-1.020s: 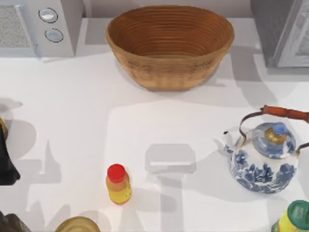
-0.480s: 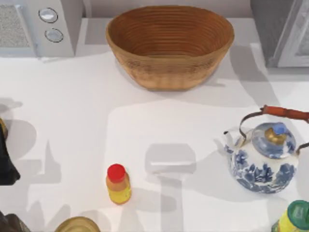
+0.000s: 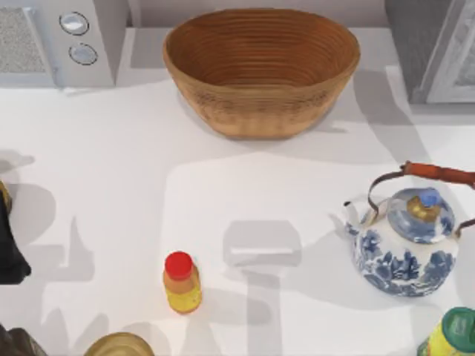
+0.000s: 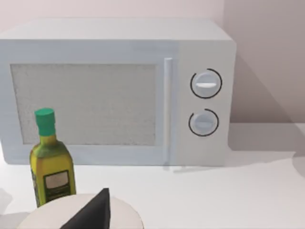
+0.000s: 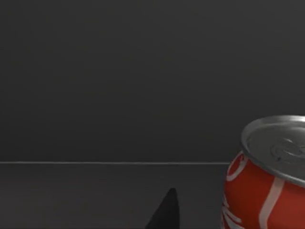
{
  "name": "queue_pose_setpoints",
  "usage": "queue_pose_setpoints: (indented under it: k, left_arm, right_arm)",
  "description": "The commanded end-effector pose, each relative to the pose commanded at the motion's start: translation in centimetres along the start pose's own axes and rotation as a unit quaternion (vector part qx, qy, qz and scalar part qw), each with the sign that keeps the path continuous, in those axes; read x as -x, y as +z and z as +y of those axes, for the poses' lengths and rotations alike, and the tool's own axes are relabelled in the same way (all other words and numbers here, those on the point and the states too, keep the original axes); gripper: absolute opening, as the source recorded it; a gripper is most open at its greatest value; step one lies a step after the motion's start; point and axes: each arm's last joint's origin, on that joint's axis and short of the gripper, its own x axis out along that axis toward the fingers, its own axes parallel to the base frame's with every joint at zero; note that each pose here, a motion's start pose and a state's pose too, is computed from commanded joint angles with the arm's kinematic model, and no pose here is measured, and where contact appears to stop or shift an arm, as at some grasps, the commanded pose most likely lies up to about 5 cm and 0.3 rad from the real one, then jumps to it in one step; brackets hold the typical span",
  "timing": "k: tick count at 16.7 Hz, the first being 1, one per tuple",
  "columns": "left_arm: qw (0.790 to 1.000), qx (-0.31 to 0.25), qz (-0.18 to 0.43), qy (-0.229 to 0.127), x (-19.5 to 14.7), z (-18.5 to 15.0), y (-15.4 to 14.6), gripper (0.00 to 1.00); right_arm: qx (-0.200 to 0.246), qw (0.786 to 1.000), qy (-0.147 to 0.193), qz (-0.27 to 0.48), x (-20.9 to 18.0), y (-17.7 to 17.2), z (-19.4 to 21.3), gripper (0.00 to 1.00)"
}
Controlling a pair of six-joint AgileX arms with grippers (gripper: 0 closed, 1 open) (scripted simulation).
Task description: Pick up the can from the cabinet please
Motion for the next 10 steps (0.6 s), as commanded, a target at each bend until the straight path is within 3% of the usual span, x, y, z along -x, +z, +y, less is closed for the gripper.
queue_pose_setpoints:
  k: [5,10]
  left_arm:
    - [1.000,0.000,0.000,0.000,0.00,0.00,0.00,1.00]
    - [1.000,0.000,0.000,0.000,0.00,0.00,0.00,1.00]
  right_arm:
    - [0.000,1.000,0.000,0.000,0.00,0.00,0.00,0.02]
    - [0.000,1.000,0.000,0.000,0.00,0.00,0.00,0.00]
